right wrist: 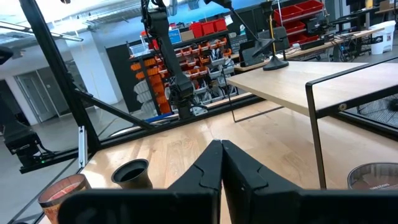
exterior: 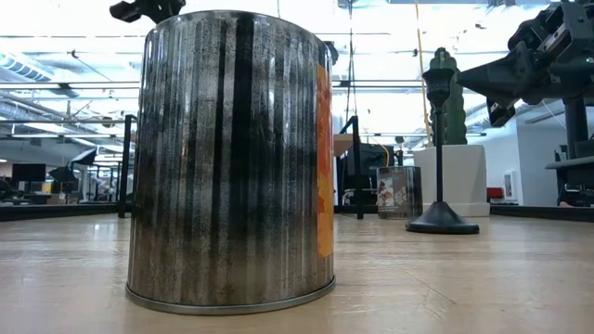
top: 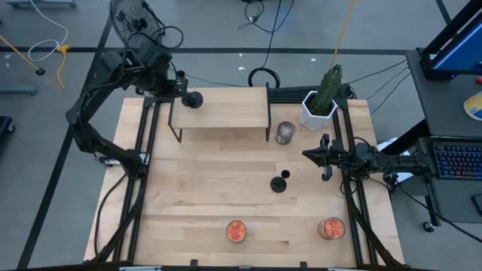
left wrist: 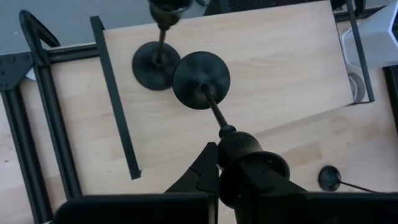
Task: Pick & Place candle stick holders
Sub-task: Put the left black candle holder on the shelf
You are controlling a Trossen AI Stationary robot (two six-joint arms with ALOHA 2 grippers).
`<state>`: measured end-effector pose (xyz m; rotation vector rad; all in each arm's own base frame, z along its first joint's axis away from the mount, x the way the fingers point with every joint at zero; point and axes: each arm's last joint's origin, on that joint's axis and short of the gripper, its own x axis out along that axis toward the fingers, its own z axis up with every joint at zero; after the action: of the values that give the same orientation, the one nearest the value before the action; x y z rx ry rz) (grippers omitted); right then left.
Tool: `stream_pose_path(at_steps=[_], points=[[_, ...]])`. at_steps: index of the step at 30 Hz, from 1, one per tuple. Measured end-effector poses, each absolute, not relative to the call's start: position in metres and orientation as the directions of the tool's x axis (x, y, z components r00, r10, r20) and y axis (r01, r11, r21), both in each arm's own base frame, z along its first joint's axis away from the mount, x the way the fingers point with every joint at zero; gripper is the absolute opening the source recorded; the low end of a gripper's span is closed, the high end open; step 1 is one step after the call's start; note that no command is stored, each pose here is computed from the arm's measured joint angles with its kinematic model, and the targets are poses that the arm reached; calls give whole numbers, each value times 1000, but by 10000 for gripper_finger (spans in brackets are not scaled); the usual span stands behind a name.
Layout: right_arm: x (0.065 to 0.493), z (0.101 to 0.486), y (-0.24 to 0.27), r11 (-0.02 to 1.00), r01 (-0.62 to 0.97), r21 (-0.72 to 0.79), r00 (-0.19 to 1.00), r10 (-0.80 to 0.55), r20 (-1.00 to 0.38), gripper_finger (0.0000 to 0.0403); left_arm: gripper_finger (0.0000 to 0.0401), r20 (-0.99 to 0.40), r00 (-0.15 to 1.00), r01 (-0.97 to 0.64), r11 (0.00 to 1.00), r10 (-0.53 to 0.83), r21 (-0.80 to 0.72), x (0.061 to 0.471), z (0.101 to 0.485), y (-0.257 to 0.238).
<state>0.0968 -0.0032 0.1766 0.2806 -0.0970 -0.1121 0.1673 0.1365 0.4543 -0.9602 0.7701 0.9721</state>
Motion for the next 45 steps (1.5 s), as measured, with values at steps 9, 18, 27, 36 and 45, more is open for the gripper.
stream_pose_path(at_steps=[9, 18, 27, 36, 45], points=[[97, 177, -3, 955, 97, 281, 989, -124, 80, 0, 14, -908, 346, -927, 233, 235, -293, 172, 434, 138], [97, 177, -3, 955, 97, 281, 989, -124, 80, 0, 14, -887, 372, -924, 204, 272, -324, 152, 441, 126], [97, 177, -3, 955, 97, 281, 989, -124, 80, 0, 14, -878, 383, -921, 187, 287, -340, 146, 445, 123], [97, 177, -3, 955, 97, 281, 989, -124, 79, 0, 14, -921, 342, -934, 171, 185, -312, 154, 420, 128], [97, 177, -3, 941, 91, 326, 989, -124, 80, 0, 14, -922, 337, -937, 160, 190, -310, 150, 418, 128]])
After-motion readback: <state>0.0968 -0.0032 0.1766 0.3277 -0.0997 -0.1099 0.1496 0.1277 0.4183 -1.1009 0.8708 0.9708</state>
